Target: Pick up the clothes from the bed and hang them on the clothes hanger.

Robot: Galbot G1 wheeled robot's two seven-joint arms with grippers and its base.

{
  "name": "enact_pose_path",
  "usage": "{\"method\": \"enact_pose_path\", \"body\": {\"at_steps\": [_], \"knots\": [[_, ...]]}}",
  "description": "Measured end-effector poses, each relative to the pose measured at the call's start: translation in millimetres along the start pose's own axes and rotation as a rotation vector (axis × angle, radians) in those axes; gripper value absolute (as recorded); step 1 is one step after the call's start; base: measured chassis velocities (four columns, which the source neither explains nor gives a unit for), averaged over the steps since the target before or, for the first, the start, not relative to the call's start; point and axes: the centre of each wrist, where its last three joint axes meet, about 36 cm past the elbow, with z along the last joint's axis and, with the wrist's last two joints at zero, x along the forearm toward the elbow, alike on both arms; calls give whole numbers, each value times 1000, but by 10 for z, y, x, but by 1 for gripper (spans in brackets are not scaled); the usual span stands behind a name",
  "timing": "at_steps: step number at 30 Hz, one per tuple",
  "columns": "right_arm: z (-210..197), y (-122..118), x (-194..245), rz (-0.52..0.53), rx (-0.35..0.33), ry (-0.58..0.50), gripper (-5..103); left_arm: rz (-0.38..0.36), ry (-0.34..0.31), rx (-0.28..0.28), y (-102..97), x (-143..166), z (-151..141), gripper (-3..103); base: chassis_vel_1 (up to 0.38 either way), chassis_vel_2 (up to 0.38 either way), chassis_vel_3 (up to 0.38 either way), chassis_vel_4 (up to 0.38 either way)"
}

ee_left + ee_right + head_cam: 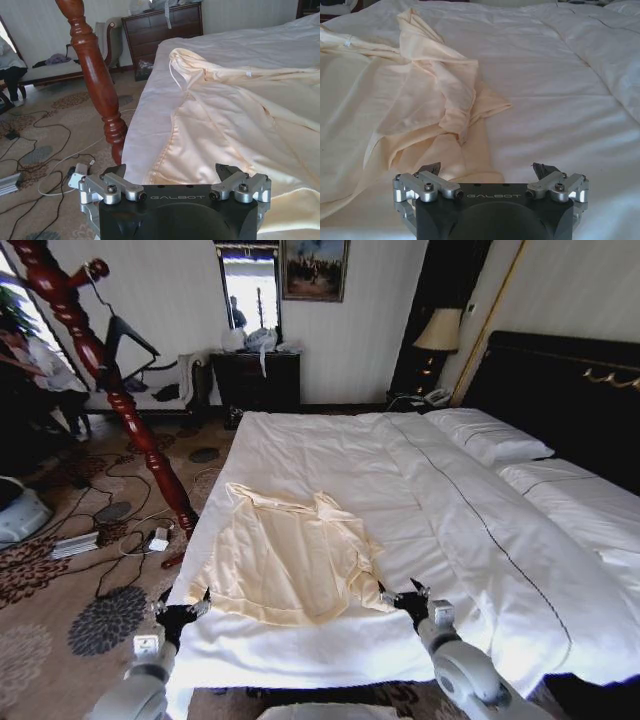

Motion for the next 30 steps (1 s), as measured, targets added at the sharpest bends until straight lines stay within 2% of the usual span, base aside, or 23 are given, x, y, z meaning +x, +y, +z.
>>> {"method": "enact_pose_path", "body": {"at_steps": [6,7,9,12,14,17,18,21,23,24,27,30], "knots": [[155,18,-192,1,-15,44,102,10,-2,10,-61,23,6,100,0,0,0,0],[178,14,-226,2,-17,48,93,11,-5,11,-64,25,-3,100,0,0,0,0],[189,10,-241,3,-20,48,93,10,-5,11,-64,23,-6,100,0,0,0,0],[199,7,-239,-1,-31,48,77,2,-5,15,-56,7,4,100,0,0,0,0],[199,11,-229,-4,-34,49,77,0,-3,16,-54,-1,10,100,0,0,0,0],[230,42,-193,-8,-39,36,61,-5,-6,22,-61,-44,22,100,0,0,0,0],[230,42,-193,-8,-39,36,61,-5,-6,22,-61,-44,22,100,0,0,0,0],[284,95,-169,-13,-38,28,44,-8,-10,29,-66,-65,12,100,0,0,0,0],[286,104,-161,-15,-40,28,44,-8,-10,30,-66,-65,12,100,0,0,0,0],[276,120,-147,-17,-44,26,33,-10,-11,32,-63,-65,10,100,0,0,0,0],[242,148,-117,-22,-61,21,28,-15,-14,34,-56,-66,11,100,0,0,0,0],[200,175,-67,-25,-65,11,12,-18,-15,39,-58,-65,16,100,0,0,0,0]]}}
